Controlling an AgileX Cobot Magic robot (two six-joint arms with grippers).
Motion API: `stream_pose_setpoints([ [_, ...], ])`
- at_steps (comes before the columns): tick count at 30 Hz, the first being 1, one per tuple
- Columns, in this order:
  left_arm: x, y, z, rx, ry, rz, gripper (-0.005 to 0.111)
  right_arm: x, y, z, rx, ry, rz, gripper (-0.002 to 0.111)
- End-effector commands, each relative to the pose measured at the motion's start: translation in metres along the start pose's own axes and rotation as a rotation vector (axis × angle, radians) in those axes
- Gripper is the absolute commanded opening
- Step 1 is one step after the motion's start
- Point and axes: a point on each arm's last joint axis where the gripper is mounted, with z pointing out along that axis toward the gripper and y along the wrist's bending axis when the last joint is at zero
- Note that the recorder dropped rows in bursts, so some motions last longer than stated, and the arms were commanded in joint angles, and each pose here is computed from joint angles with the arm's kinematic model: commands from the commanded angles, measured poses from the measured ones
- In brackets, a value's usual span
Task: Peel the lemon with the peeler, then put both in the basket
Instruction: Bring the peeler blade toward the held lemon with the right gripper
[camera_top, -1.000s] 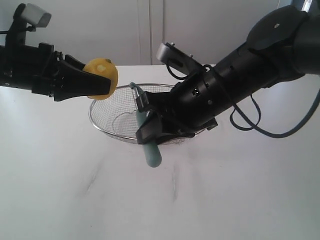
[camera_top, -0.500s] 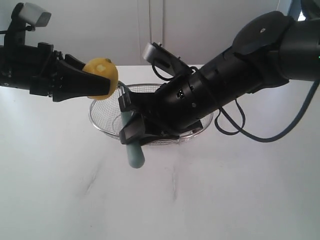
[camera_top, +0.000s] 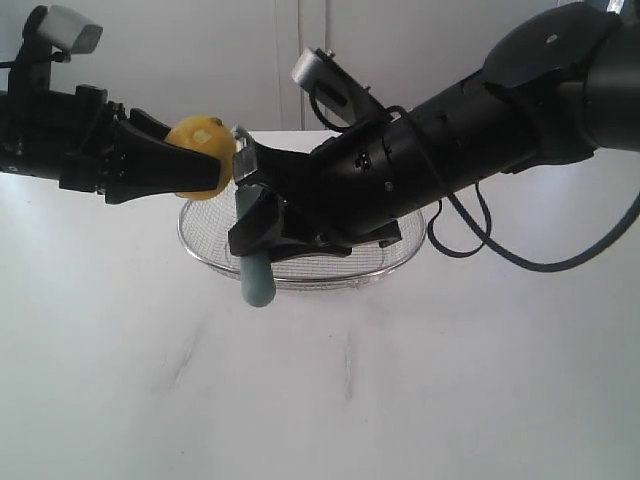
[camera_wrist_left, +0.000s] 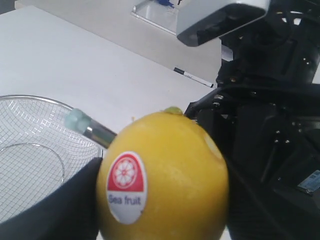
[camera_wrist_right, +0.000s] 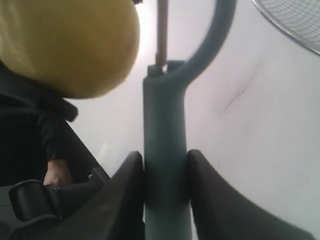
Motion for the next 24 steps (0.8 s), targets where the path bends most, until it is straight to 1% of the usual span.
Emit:
stream_pose_setpoints([
  [1, -0.003, -0.006, -0.002, 0.026, -0.029, 0.003, 0.0, -0.002, 0.007, -0.009, -0.004, -0.053, -0.009, 0.0],
  [11, -0.003, -0.006, -0.002, 0.027, -0.03, 0.003, 0.0, -0.001, 0.017, -0.023, -0.008, -0.093, -0.048, 0.0],
  [20, -0.003, -0.006, -0.002, 0.022, -0.029, 0.003, 0.0, 0.002, 0.013, -0.024, 0.047, -0.06, -0.112, 0.0],
  [24, -0.003, -0.006, -0.002, 0.022, -0.029, 0.003, 0.0, 0.002, 0.013, -0.024, 0.051, -0.059, -0.117, 0.0],
])
